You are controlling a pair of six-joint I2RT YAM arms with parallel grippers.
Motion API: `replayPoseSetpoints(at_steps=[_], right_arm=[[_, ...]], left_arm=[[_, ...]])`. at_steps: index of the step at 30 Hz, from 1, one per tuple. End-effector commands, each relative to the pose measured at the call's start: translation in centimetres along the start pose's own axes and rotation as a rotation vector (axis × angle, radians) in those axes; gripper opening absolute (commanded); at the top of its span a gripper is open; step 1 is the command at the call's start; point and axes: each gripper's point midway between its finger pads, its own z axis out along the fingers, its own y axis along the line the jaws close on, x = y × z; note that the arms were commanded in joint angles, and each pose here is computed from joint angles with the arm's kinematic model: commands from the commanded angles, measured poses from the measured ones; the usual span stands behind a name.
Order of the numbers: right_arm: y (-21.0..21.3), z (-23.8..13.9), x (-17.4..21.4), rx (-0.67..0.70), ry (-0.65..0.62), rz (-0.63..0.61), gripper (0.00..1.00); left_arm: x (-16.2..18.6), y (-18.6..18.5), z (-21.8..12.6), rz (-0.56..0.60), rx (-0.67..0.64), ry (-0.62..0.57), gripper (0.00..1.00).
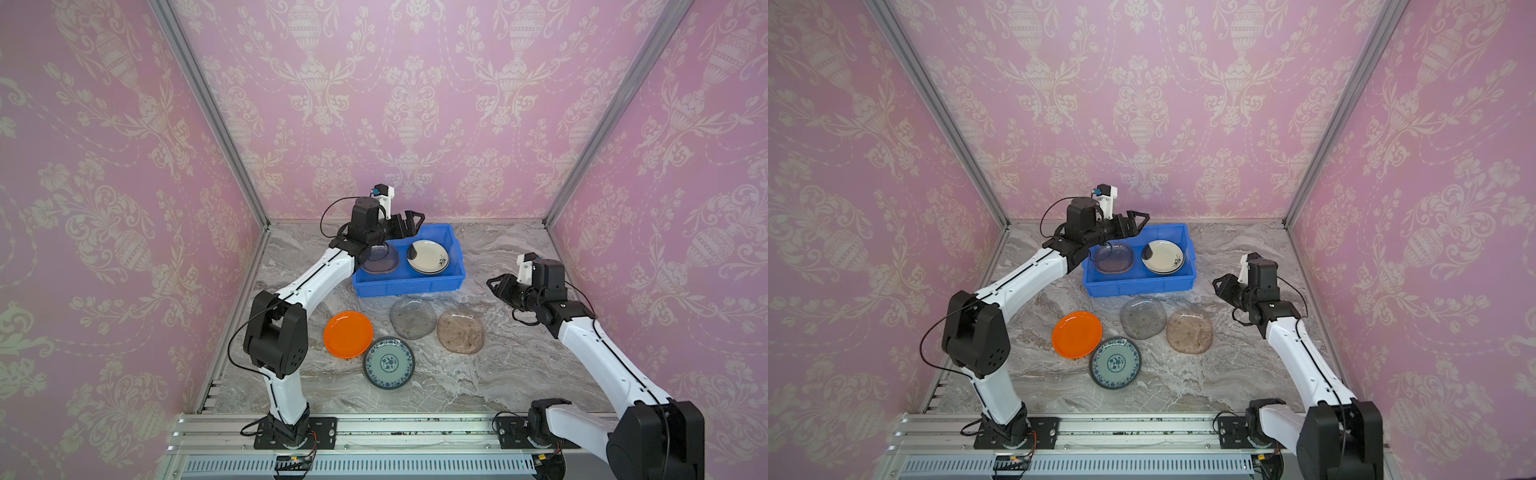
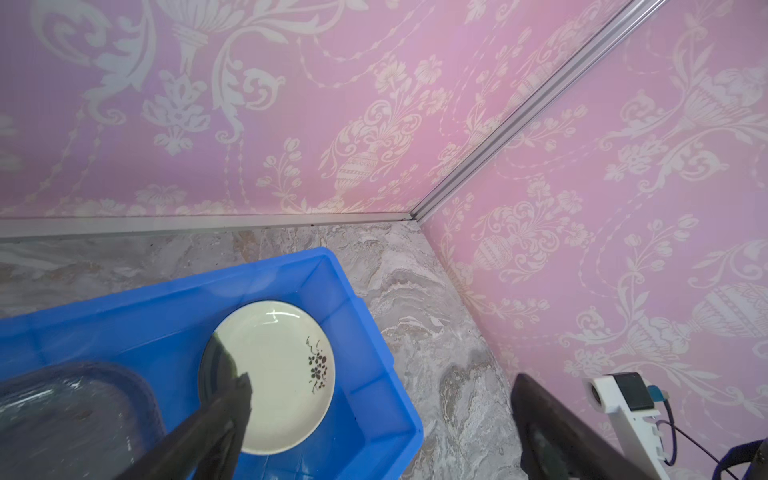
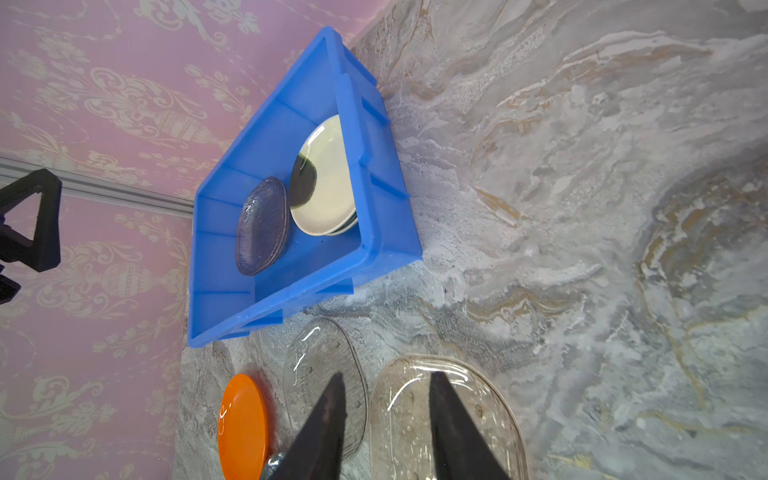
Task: Place the plates into the plastic bin on the countertop
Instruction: 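Open the left gripper and raise it out of the bin, then reach the left gripper to the orange plate while the right reaches the brown plate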
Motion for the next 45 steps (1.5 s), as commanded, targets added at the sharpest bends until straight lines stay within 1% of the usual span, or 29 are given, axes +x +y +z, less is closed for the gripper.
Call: replayPoseSetpoints(at_steps=[1, 3, 5, 7, 9, 11, 13, 15, 19, 22, 26, 31, 37, 45], right_arm=[[-1.2, -1.5, 1.4, 0.030, -0.012, -0.012, 0.36], [-1.7, -2.1, 2.5, 0.039, -0.001, -0.022, 0.36], [-2.5, -2.7, 3.6, 0.061, 0.016, -0.017, 0.36], [-3.2, -3.2, 4.6, 0.076, 0.032, -0.041, 0.36], [-3.8, -3.4, 5.6, 0.089, 0.050, -0.033, 0.36], [-4.3, -3.2, 6.5, 0.087, 0.073, -0.014, 0.35], [-4.7, -2.8, 7.5, 0.081, 0.101, -0.002, 0.34], [-5.3, -2.4, 8.5, 0.090, 0.131, 0.048, 0.33], [-6.7, -2.0, 10.0, 0.137, 0.185, 0.081, 0.28], [-8.0, -2.1, 10.5, 0.203, 0.201, 0.090, 0.23], [-8.5, -1.4, 11.2, 0.203, 0.218, 0.109, 0.22], [-8.8, 0.1, 12.0, 0.181, 0.251, 0.135, 0.22], [-8.4, 1.5, 11.6, 0.146, 0.247, 0.151, 0.26], [-8.5, 2.9, 12.3, 0.144, 0.281, 0.155, 0.27]], left_arm=[[0.8, -1.3, -3.9, 0.053, -0.017, 0.033, 0.99], [1.9, -0.9, -5.9, 0.091, -0.052, 0.040, 0.99], [2.9, -0.2, -8.0, 0.094, -0.103, 0.033, 0.99], [3.8, 0.0, -9.6, 0.094, -0.120, 0.037, 0.99], [4.9, 0.4, -10.9, 0.094, -0.140, 0.048, 0.99], [6.4, 0.7, -11.9, 0.101, -0.139, 0.059, 0.99], [7.7, 0.4, -12.7, 0.095, -0.097, 0.058, 0.99], [9.1, 0.1, -13.1, 0.079, -0.055, 0.081, 0.99], [12.1, 0.0, -13.8, 0.028, -0.019, 0.150, 0.99], [13.7, 0.1, -14.2, 0.004, -0.027, 0.183, 0.99], [15.1, 0.8, -14.3, -0.008, -0.058, 0.208, 0.97], [15.9, 1.4, -13.5, -0.041, -0.059, 0.213, 0.94], [16.5, 1.7, -12.5, -0.074, -0.046, 0.214, 0.93], [16.7, 1.9, -12.1, -0.081, -0.051, 0.222, 0.92]])
